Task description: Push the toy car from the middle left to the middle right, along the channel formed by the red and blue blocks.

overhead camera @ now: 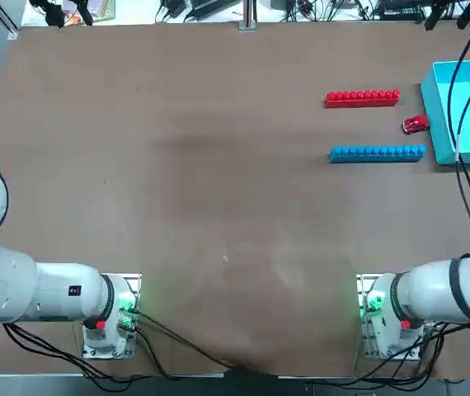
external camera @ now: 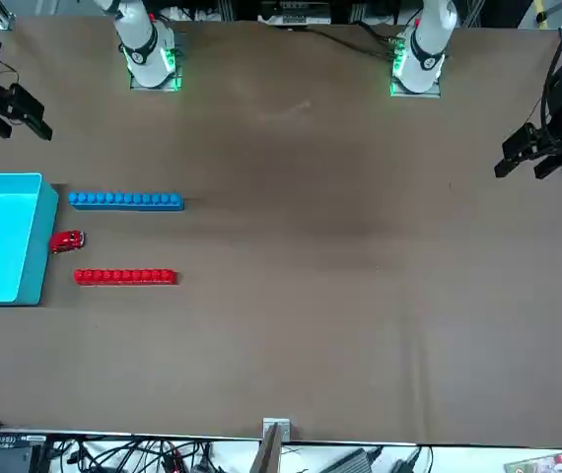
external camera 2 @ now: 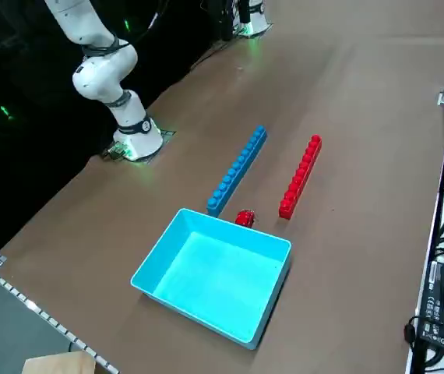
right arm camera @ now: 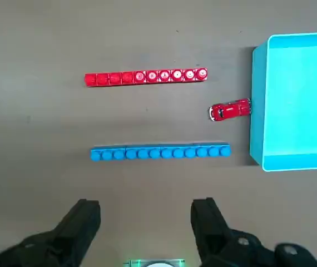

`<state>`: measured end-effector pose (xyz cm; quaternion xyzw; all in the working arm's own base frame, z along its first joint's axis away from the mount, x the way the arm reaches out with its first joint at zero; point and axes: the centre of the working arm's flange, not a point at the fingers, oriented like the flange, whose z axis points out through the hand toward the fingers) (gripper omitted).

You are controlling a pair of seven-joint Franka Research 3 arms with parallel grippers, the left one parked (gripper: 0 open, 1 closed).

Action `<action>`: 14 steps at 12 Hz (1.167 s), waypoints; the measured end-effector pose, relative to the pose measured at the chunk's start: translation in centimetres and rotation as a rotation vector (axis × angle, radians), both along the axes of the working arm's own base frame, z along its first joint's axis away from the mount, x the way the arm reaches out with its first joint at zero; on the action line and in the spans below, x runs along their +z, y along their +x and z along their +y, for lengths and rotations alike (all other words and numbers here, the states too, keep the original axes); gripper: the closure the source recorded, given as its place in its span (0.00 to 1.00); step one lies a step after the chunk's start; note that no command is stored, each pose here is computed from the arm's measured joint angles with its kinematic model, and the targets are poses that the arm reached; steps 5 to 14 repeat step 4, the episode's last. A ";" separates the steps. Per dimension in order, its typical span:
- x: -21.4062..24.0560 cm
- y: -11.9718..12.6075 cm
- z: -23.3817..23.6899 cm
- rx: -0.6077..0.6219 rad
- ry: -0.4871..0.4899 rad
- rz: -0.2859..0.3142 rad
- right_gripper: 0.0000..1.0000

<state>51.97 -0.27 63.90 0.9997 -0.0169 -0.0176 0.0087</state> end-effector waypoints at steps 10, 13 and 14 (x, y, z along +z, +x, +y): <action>0.4 -0.7 -0.1 -0.001 0.001 -0.007 0.00; 0.4 -0.7 -0.1 -0.001 0.001 -0.007 0.00; 0.4 -0.7 -0.1 -0.001 0.001 -0.007 0.00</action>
